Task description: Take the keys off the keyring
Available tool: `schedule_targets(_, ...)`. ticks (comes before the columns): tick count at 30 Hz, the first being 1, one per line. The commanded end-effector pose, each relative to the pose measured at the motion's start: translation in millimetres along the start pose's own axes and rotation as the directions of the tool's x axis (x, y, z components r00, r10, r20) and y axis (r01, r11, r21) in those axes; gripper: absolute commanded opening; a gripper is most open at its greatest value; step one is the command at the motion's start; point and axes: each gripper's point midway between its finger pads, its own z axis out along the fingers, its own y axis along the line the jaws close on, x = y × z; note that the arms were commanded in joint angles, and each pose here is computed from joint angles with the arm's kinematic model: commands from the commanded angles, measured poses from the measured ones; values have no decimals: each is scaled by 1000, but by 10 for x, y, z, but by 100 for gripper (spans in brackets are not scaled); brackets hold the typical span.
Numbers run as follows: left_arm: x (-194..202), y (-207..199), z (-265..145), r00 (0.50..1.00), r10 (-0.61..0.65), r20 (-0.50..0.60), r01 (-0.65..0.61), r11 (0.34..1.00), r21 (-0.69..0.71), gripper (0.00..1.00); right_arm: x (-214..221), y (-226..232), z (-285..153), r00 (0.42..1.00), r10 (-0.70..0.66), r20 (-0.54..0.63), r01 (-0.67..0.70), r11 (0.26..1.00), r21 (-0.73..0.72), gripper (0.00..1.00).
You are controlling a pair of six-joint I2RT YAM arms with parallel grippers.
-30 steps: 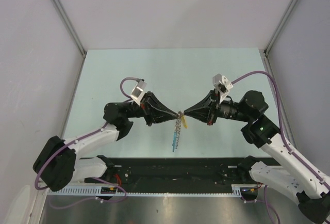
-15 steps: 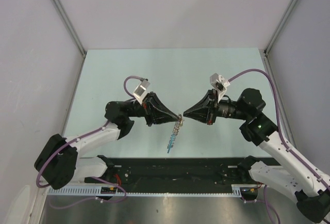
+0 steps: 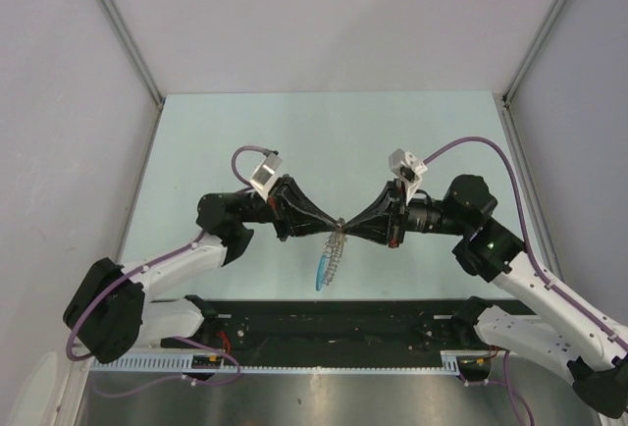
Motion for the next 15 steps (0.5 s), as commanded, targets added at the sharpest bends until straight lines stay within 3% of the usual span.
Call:
schedule_targets(1, -445, -405, 35, 941, 309, 140, -322, 943, 82, 0, 96, -43, 46, 1000, 4, -11, -3, 999, 37, 6)
schedule_targets(15, -457, -441, 10, 936, 322, 142, -333, 941, 60, 0, 96, -135, 25, 1000, -23, 7, 22, 992, 121, 6)
